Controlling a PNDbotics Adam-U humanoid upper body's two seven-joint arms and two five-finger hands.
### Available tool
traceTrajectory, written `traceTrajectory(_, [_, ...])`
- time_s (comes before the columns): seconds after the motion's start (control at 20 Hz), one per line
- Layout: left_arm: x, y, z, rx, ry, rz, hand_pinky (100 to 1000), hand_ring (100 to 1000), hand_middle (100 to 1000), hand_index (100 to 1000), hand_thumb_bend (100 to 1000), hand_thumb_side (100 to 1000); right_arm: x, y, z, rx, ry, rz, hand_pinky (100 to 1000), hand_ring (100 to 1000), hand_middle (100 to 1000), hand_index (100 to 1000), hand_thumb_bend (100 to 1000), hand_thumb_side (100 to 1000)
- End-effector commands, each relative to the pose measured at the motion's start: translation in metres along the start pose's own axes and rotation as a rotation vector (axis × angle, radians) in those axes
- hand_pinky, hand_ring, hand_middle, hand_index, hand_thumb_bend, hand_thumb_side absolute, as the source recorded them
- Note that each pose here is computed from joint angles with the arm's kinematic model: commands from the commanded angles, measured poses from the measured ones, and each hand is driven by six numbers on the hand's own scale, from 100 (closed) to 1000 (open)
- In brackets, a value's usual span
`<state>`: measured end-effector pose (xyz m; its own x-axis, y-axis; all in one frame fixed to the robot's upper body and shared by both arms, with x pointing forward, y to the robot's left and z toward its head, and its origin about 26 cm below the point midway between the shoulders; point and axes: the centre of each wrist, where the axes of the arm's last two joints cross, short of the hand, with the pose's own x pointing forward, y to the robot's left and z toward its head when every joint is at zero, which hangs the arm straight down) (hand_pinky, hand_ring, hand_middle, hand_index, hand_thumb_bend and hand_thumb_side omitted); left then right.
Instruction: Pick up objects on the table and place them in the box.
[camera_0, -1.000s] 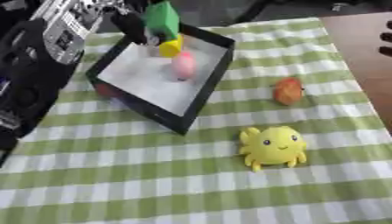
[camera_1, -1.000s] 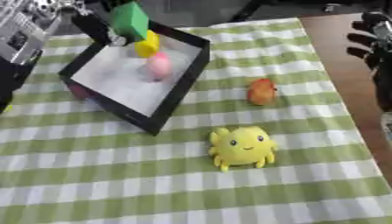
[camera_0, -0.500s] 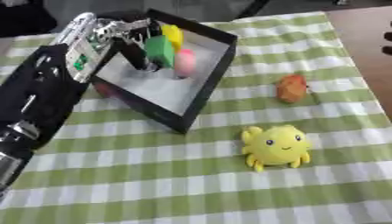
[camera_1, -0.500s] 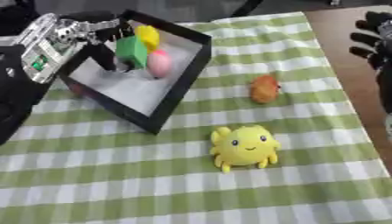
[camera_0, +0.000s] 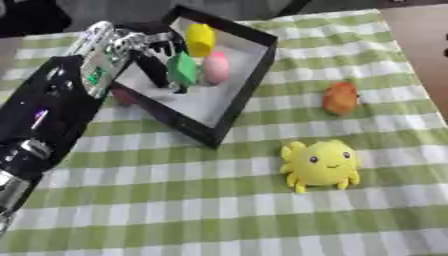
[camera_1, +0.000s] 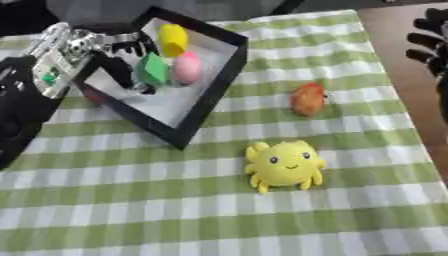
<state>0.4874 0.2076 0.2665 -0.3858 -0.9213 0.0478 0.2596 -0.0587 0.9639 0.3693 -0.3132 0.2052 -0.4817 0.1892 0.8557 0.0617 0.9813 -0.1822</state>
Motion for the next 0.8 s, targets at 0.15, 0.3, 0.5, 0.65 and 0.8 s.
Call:
traceTrajectory(0.15, [-0.004,0.017,0.01,0.063,0.022,0.004,841,825,796,873,734,309,0.01,-0.002,-0.002,0.008,-0.029,0.008,838,849,818,879,100,840])
traceTrajectory(0.3, [-0.006,0.023,0.015,0.092,0.025,0.038,847,830,801,875,753,309,0.008,-0.003,-0.001,0.006,-0.021,0.01,838,849,818,879,100,842])
traceTrajectory(0.5, [-0.007,0.032,0.025,0.124,0.011,0.071,841,822,790,861,694,309,0.006,-0.005,0.001,0.005,-0.012,0.014,838,848,817,879,100,841])
traceTrajectory(0.65, [-0.016,0.045,0.042,0.152,0.021,0.066,839,816,780,849,665,291,0.003,-0.009,0.003,-0.003,-0.001,0.027,838,848,817,878,100,839])
traceTrajectory(0.8, [-0.041,0.053,0.066,0.163,0.078,0.075,841,817,778,844,655,282,0.001,-0.013,0.006,-0.011,0.007,0.04,838,848,817,878,100,837])
